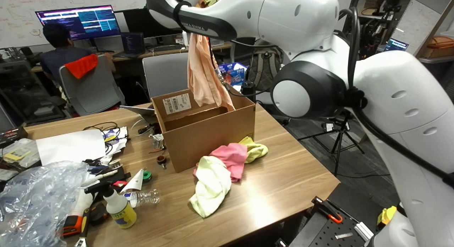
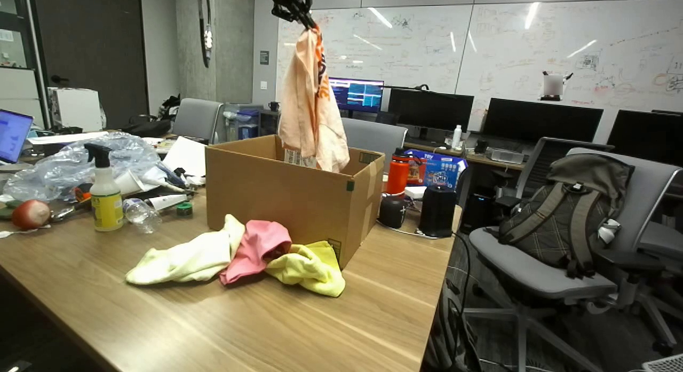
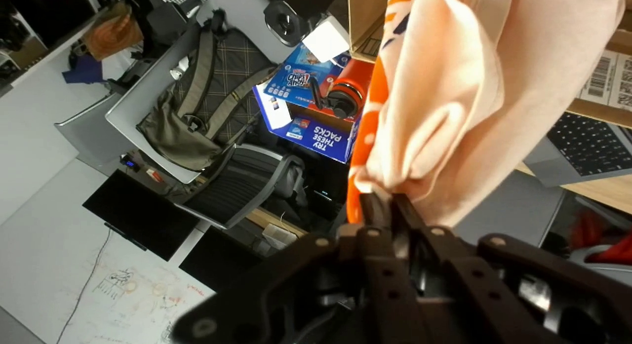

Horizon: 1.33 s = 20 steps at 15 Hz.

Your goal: Put all the towels into the box.

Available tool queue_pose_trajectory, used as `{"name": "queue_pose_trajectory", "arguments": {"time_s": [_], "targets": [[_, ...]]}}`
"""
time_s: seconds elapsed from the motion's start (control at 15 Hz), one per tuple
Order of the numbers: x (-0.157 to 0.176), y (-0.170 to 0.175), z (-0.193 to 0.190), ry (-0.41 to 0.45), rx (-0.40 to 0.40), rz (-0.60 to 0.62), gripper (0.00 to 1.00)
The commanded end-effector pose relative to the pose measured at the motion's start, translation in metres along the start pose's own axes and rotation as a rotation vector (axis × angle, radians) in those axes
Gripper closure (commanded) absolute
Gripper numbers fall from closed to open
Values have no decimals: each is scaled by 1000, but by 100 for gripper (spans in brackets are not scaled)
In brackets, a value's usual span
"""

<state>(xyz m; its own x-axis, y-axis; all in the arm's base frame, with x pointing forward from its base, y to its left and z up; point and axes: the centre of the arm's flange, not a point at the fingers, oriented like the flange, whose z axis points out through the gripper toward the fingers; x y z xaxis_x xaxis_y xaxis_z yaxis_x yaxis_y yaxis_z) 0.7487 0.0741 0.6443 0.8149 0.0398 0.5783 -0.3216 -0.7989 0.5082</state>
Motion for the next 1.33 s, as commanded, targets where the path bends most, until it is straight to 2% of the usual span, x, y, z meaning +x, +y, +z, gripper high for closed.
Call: {"name": "queue_pose_trajectory", "arguments": {"time_s": [0.0,0.2,0.47,0.53,0.93,1.27], "targets": [[73,-10,5,-21,3,-30,56],[69,-10,8,-57,4,-58,34],[34,-5,9,-150,2,-85,3],[27,-3,9,-175,-5,-85,0],[-26,26,1,-369,-47,-79,0],[-61,51,-7,-500,-45,-70,0]]}}
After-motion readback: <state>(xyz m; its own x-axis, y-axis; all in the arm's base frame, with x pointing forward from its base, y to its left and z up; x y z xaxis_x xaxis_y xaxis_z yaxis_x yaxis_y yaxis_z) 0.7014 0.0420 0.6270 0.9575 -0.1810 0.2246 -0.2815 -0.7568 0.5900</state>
